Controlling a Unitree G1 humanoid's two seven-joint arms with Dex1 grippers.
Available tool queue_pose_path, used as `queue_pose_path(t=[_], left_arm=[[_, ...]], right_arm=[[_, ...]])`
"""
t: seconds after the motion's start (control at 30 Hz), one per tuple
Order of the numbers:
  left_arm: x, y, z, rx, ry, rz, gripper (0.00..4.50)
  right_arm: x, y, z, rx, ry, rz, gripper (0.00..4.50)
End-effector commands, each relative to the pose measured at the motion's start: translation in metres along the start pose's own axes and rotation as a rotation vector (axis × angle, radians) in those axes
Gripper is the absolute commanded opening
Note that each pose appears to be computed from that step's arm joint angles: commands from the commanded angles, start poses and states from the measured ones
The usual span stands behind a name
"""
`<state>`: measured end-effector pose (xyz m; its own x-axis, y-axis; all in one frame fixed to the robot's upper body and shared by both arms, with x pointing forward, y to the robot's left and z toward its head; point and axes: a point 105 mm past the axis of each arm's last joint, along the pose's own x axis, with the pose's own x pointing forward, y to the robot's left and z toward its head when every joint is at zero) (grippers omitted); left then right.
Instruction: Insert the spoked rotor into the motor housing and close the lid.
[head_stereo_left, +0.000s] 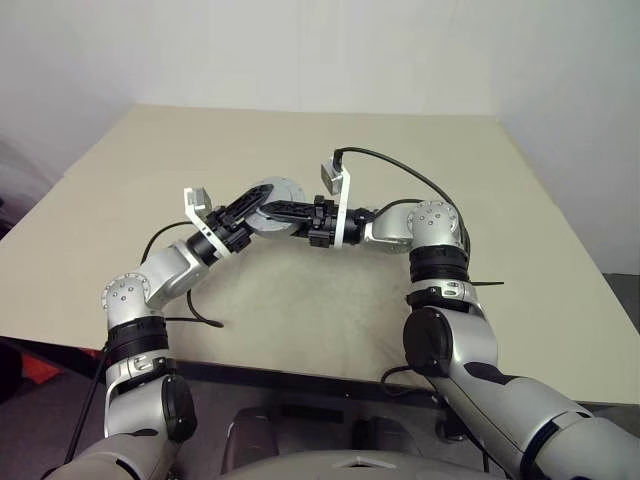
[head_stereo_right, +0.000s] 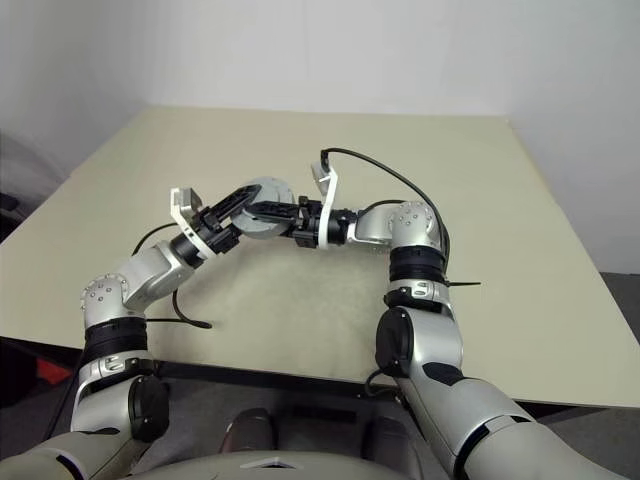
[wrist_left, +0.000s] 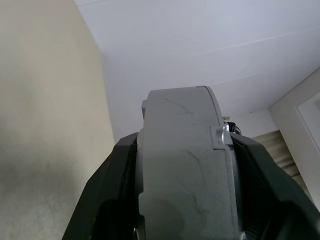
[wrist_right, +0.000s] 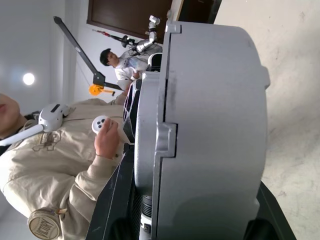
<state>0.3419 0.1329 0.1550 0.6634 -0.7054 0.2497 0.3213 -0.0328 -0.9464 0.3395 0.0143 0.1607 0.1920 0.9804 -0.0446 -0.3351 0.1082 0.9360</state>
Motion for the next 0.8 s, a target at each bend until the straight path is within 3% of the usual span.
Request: queue_pose_path(t=[0.03, 0.33, 0.57, 0.8], left_arm=[[-0.007, -0.014, 0.016, 0.070, -0.057, -0.013, 2.17], [-0.005, -0.011, 0.014, 0.074, -0.054, -0.002, 2.17], [-0.005, -0.010, 0.014, 0.081, -0.056, 0.005, 2.17], [-0.012, -0.007, 0.022, 0.119, -0.111, 0.042, 2.17]], right_arm=[[-0.004, 0.004, 0.009, -0.054, -0.036, -0.021, 2.04], [-0.003, -0.004, 0.011, -0.076, -0.043, -0.069, 2.04], [-0.002, -0.009, 0.013, -0.149, -0.061, -0.119, 4.23], [-0.007, -0.036, 0.032, -0.173, -0.182, -0.278, 4.23]])
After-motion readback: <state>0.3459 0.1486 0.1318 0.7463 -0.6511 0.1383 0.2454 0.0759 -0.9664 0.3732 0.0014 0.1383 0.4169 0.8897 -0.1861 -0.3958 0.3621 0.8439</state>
